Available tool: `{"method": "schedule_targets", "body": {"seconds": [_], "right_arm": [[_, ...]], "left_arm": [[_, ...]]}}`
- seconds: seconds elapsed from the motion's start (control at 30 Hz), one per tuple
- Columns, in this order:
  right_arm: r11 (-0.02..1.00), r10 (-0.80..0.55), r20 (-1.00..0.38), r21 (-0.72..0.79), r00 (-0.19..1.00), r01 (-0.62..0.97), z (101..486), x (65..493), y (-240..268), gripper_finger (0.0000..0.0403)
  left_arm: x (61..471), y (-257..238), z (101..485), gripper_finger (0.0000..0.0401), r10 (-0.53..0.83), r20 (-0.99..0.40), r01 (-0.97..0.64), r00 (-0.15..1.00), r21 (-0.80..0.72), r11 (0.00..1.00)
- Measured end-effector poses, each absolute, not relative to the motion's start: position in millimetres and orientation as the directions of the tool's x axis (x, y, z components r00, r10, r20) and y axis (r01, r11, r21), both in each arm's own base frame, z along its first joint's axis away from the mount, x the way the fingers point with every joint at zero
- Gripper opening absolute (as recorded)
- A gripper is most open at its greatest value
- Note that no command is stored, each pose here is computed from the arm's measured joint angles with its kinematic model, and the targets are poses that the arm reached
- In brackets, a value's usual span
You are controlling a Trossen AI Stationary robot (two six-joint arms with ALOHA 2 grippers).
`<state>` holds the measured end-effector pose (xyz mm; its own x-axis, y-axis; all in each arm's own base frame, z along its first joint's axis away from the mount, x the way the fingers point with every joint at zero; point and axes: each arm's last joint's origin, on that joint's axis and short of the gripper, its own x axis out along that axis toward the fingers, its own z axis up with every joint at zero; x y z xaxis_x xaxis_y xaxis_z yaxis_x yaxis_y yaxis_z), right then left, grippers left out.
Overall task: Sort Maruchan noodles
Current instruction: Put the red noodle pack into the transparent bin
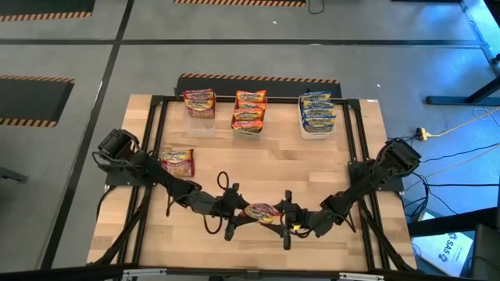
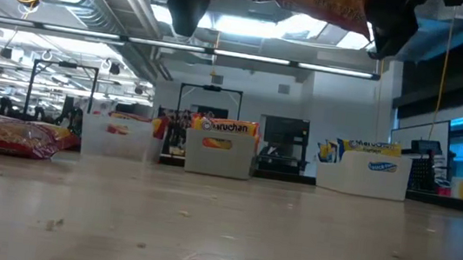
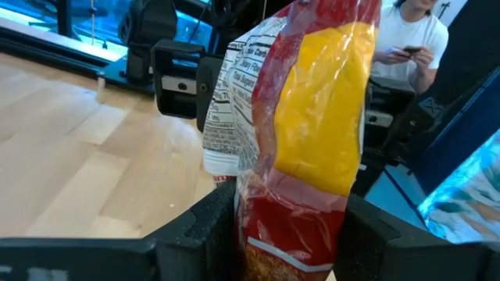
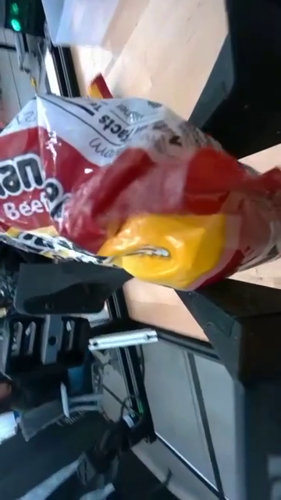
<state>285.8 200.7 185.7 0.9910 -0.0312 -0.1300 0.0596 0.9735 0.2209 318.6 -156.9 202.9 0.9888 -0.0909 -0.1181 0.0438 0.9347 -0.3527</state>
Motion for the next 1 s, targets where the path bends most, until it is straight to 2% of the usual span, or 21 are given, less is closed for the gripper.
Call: {"method": "schedule_targets", "body": {"seconds": [0.17, 0.43, 0.7, 0.87, 1.0], "right_arm": [[0.972, -0.062, -0.124, 0.219, 0.990, 0.088, 186.3, 287.2, 198.3, 0.0203], [0.975, -0.060, -0.135, 0.206, 0.989, 0.088, 185.3, 286.9, 198.8, 0.0124], [0.977, -0.055, -0.154, 0.194, 0.986, 0.085, 183.6, 286.9, 199.0, 0.0138], [0.977, -0.047, -0.219, 0.193, 0.975, 0.091, 176.1, 285.4, 198.2, 0.0124], [0.975, -0.064, -0.271, 0.189, 0.961, 0.118, 170.1, 286.5, 193.3, 0.0122]], "left_arm": [[319.0, -156.1, 203.9, 0.0160, -0.077, -0.108, 0.036, 0.991, -0.342, 0.939], [319.0, -156.1, 202.4, 0.0172, -0.082, -0.121, 0.040, 0.989, -0.314, 0.949], [310.3, -149.1, 214.4, 0.0233, -0.177, -0.216, 0.111, 0.960, -0.285, 0.952], [291.1, -135.6, 240.5, 0.0236, -0.211, -0.344, 0.126, 0.915, -0.254, 0.959], [285.7, -126.6, 258.0, 0.0234, -0.188, -0.375, 0.121, 0.908, -0.194, 0.973]]}}
